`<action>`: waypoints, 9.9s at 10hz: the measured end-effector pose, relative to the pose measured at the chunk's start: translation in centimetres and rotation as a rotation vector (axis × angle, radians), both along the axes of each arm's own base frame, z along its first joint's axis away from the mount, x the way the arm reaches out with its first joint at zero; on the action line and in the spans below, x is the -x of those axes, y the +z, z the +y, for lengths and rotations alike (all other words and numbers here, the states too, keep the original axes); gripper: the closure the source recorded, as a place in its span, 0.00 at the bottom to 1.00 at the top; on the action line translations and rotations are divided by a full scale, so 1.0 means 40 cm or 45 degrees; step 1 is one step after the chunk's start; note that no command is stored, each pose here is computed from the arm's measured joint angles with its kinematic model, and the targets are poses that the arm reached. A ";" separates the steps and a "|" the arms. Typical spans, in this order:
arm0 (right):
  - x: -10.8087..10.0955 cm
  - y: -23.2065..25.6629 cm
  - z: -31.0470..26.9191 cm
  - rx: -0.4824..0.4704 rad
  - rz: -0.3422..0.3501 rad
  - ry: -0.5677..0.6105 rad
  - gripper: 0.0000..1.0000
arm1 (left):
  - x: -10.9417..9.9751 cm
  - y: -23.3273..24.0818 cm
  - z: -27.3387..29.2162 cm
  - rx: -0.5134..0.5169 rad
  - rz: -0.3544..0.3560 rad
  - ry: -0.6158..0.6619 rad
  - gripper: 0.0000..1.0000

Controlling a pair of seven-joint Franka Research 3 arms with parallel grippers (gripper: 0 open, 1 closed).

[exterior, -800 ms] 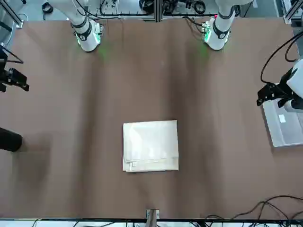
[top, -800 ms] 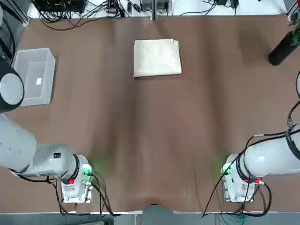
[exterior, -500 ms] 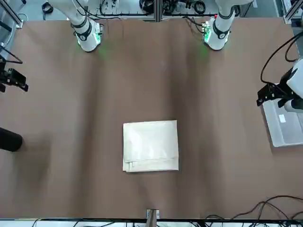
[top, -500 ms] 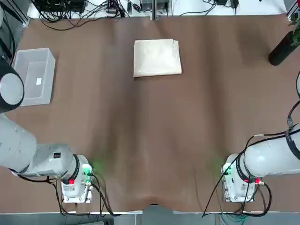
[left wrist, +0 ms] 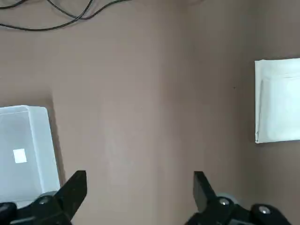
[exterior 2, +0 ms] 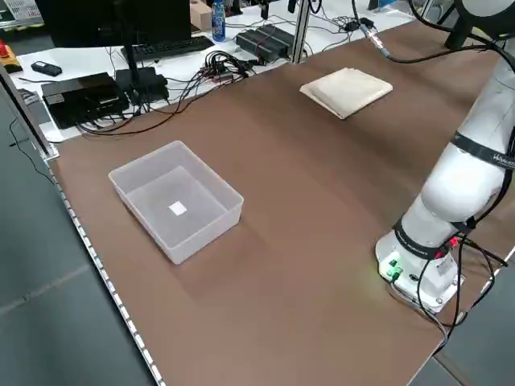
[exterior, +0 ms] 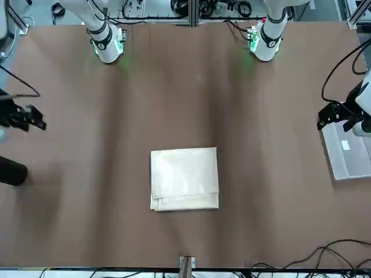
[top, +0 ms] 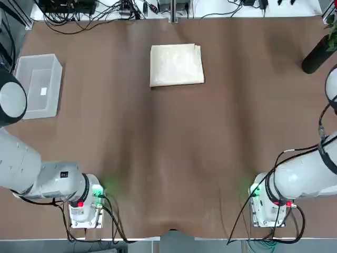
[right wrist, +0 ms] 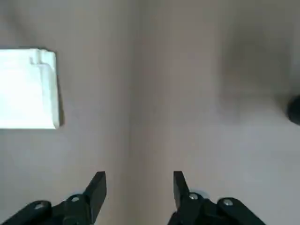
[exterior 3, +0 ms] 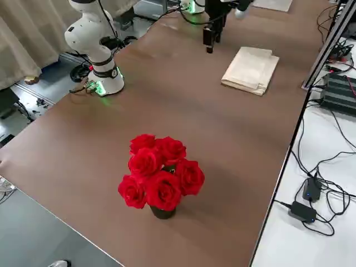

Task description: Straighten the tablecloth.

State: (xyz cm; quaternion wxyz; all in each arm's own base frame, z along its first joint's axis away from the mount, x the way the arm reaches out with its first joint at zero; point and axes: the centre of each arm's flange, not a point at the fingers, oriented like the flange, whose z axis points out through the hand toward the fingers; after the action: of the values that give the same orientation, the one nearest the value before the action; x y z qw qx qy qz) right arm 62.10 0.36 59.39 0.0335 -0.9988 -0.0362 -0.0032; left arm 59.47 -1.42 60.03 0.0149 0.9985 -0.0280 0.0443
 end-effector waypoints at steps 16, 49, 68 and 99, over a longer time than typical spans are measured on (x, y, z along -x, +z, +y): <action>-0.229 -0.768 0.806 -0.097 -0.298 0.152 0.99 | -0.227 -0.798 -0.715 0.300 -0.097 -0.021 0.00; -0.243 -1.056 0.843 -0.131 -0.452 0.148 0.99 | -0.202 -1.003 -0.829 0.286 -0.101 0.020 0.67; -0.245 -1.056 0.840 -0.116 -0.457 0.161 0.99 | 0.173 -0.892 -1.093 0.230 0.287 -0.362 0.96; -0.137 -0.616 0.616 -0.211 -0.002 0.145 0.20 | -0.027 -0.301 -0.615 0.137 0.137 -0.072 0.00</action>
State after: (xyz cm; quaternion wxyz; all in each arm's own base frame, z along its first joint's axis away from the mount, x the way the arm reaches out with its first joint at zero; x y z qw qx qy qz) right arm 67.57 24.98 34.75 0.1160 -0.9889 -0.0925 -0.0049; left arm 60.54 -26.00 47.97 0.0712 0.9960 -0.0529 -0.0086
